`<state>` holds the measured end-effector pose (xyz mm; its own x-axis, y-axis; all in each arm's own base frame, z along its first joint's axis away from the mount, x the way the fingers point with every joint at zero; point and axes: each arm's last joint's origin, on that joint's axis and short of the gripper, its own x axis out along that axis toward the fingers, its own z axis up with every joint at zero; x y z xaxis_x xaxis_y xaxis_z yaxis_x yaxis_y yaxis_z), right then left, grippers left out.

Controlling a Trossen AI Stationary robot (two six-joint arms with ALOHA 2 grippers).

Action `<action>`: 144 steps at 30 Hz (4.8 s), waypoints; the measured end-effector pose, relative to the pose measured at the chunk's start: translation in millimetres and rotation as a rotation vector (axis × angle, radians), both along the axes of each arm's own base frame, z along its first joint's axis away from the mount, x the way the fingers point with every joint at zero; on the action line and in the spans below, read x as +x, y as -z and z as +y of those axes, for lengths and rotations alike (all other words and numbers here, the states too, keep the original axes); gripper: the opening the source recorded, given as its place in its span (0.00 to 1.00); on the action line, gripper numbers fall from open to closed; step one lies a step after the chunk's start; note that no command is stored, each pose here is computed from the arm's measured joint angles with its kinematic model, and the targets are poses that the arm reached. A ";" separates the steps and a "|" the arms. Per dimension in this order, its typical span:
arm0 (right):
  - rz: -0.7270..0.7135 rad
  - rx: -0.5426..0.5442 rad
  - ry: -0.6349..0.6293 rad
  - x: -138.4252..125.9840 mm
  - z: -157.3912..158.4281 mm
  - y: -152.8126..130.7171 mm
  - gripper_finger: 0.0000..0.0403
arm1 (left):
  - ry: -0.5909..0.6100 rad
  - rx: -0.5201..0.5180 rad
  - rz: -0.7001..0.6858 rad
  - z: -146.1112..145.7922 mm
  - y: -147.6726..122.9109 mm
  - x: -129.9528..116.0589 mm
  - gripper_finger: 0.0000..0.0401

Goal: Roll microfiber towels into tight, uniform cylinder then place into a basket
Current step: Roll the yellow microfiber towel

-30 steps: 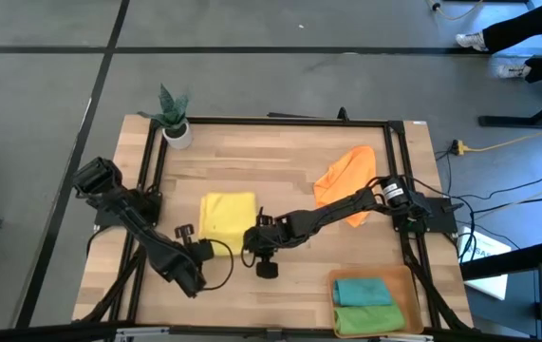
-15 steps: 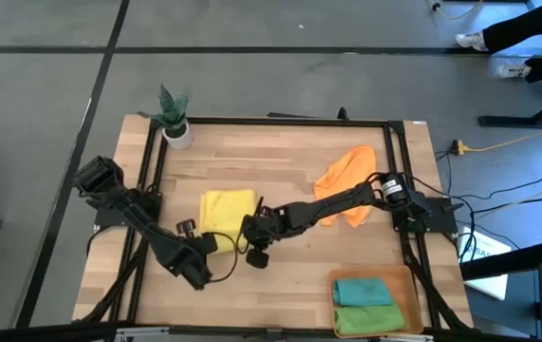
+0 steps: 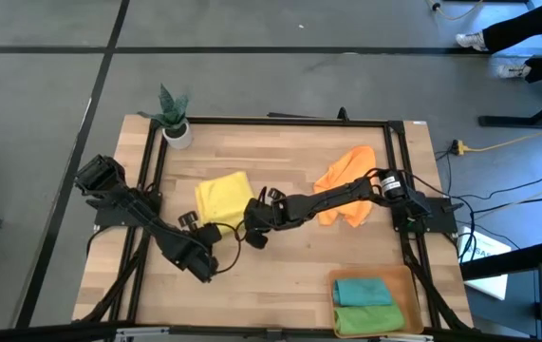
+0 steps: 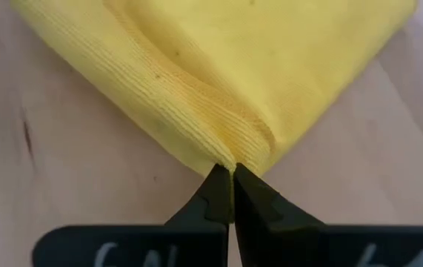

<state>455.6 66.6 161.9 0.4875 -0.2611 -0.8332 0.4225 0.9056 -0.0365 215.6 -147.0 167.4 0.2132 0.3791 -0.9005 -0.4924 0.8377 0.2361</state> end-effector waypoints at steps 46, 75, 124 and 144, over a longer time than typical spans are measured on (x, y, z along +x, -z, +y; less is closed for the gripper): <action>-0.024 -0.097 -0.269 -1.4 49.7 -6.8 0.01 | 0.049 -0.097 -0.097 -40.4 0.3 -23.5 0.00; -0.006 0.220 -0.574 -18.7 114.2 -15.4 0.01 | 0.301 -0.424 -0.270 -97.3 -6.8 -32.6 0.00; 0.005 0.202 -0.446 22.5 45.6 19.5 0.07 | 0.007 -0.283 -0.062 -70.4 19.5 -33.8 0.00; -0.060 0.161 -0.510 27.9 46.6 15.9 0.46 | 0.039 -0.279 -0.034 -70.2 19.7 -34.9 0.19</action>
<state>483.5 113.2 146.0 0.5671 0.1501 -0.8099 -0.0758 0.9886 0.1301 180.8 -217.2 147.8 0.2543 0.1080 -0.9611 -0.4620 0.8866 -0.0226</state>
